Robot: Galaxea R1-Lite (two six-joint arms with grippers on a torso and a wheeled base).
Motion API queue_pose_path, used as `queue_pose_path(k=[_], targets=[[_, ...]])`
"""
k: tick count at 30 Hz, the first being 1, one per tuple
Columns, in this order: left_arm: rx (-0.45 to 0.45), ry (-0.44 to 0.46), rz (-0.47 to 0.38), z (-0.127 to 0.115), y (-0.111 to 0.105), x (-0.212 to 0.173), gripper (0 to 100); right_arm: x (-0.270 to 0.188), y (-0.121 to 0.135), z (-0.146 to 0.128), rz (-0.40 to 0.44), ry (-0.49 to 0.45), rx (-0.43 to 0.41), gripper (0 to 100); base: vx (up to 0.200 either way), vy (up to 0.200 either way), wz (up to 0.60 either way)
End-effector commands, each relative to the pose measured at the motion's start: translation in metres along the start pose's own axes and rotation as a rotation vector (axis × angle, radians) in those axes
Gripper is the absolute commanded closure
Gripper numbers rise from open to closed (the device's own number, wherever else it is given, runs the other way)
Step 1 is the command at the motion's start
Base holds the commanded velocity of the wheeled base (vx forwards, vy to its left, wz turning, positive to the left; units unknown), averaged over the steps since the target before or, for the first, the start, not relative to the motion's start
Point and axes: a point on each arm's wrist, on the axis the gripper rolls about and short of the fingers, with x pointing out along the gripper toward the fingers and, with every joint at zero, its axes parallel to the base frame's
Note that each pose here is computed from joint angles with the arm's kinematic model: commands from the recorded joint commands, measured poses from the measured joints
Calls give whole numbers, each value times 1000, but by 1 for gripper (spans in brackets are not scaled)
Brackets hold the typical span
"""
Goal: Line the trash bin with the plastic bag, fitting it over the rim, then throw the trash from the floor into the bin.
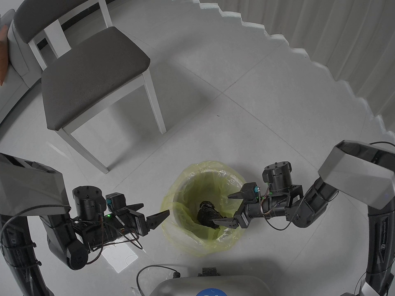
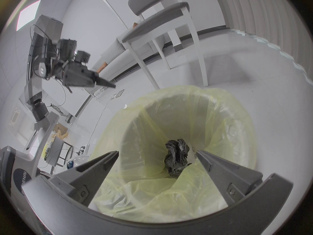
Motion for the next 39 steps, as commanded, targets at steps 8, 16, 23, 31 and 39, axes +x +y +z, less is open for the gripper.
queue_pose_path(k=[8, 16, 23, 31, 39], targets=[[55, 129, -14, -49, 8, 33, 0, -87, -3, 26, -139, -147, 6, 0, 0, 0, 0], [162, 188, -10, -68, 16, 43, 0, -128, -5, 23, -201, -221, 35, 0, 0, 0, 0], [209, 186, 7, -72, 18, 51, 0, -139, -6, 16, -207, -226, 41, 0, 0, 0, 0], [159, 98, 22, -40, 18, 26, 0, -141, -5, 13, -214, -236, 37, 0, 0, 0, 0], [151, 32, 22, -21, 22, 20, 0, -141, -5, 13, -216, -233, 38, 0, 0, 0, 0]])
